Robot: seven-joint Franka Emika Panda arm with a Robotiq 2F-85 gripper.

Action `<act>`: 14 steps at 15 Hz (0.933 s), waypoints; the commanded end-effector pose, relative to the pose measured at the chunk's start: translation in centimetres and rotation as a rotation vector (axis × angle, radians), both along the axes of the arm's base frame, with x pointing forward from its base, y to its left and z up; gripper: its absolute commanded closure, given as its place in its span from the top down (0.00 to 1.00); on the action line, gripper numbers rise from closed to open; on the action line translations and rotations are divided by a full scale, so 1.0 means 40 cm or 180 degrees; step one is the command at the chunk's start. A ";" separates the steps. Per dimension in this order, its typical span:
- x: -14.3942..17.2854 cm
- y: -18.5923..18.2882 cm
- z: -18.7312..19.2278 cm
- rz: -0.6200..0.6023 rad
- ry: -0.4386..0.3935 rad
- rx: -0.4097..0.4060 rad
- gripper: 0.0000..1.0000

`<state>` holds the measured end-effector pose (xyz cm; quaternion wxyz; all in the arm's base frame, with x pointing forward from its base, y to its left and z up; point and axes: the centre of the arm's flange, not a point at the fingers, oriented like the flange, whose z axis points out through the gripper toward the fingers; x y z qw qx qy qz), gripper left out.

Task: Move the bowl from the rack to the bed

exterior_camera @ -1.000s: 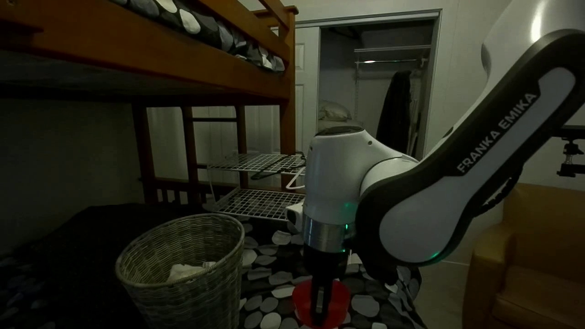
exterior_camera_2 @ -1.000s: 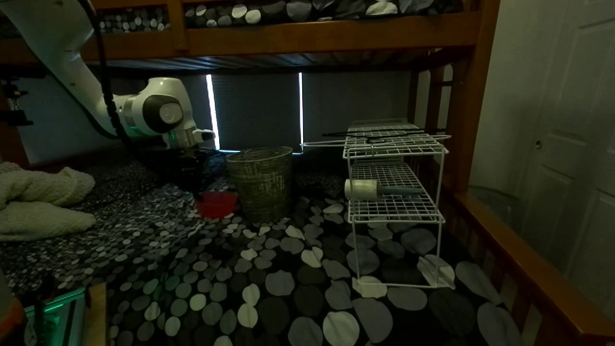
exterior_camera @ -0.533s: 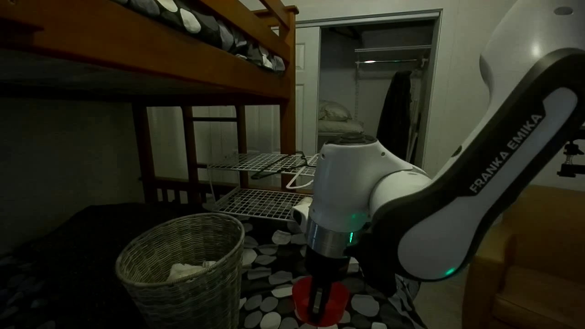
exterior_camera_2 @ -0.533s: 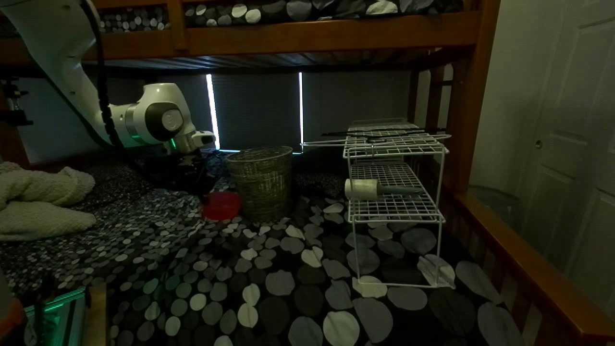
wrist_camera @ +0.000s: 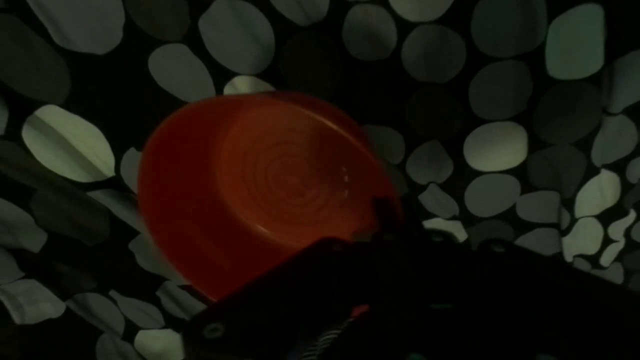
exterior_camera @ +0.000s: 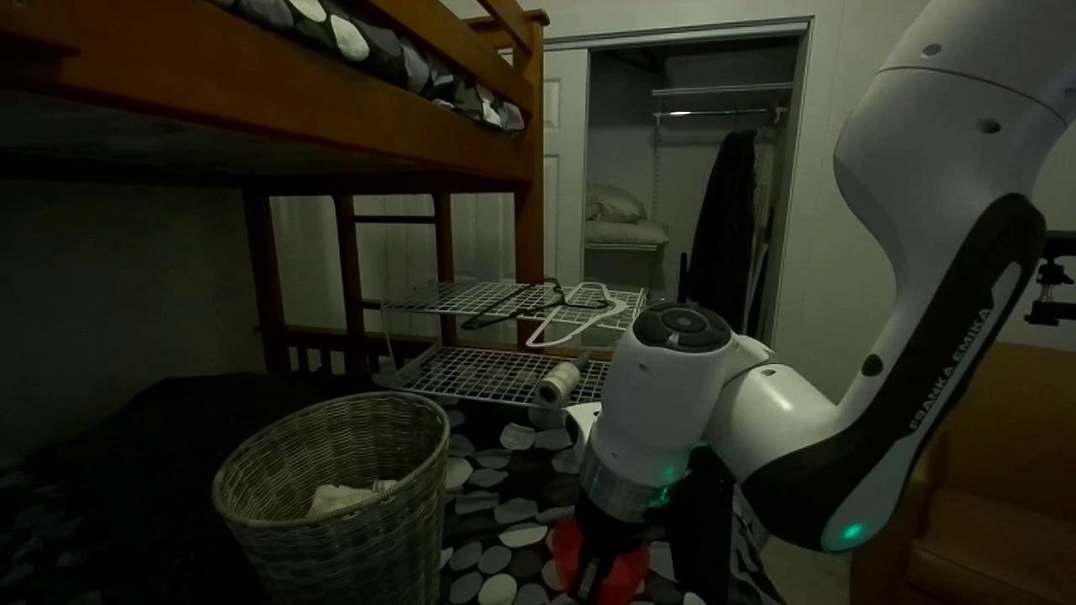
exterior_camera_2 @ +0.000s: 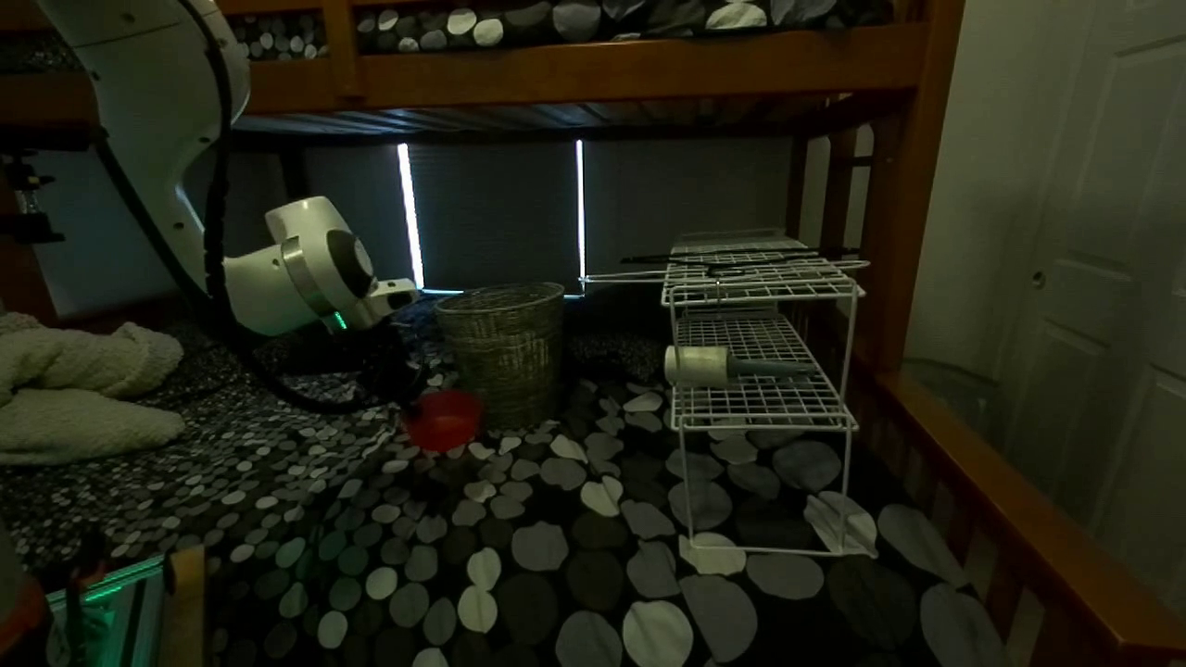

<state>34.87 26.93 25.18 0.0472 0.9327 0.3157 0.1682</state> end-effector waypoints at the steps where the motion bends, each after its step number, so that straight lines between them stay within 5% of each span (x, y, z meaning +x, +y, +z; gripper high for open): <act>1: 0.043 0.038 -0.113 -0.0022 -0.0203 0.0131 0.01; 10: 0.093 0.105 -0.300 0.0118 -0.0093 0.0162 0.01; 11: 0.102 0.115 -0.318 0.0163 -0.0056 0.0181 0.28; 14: 0.118 0.133 -0.321 0.0255 0.0010 0.0162 0.42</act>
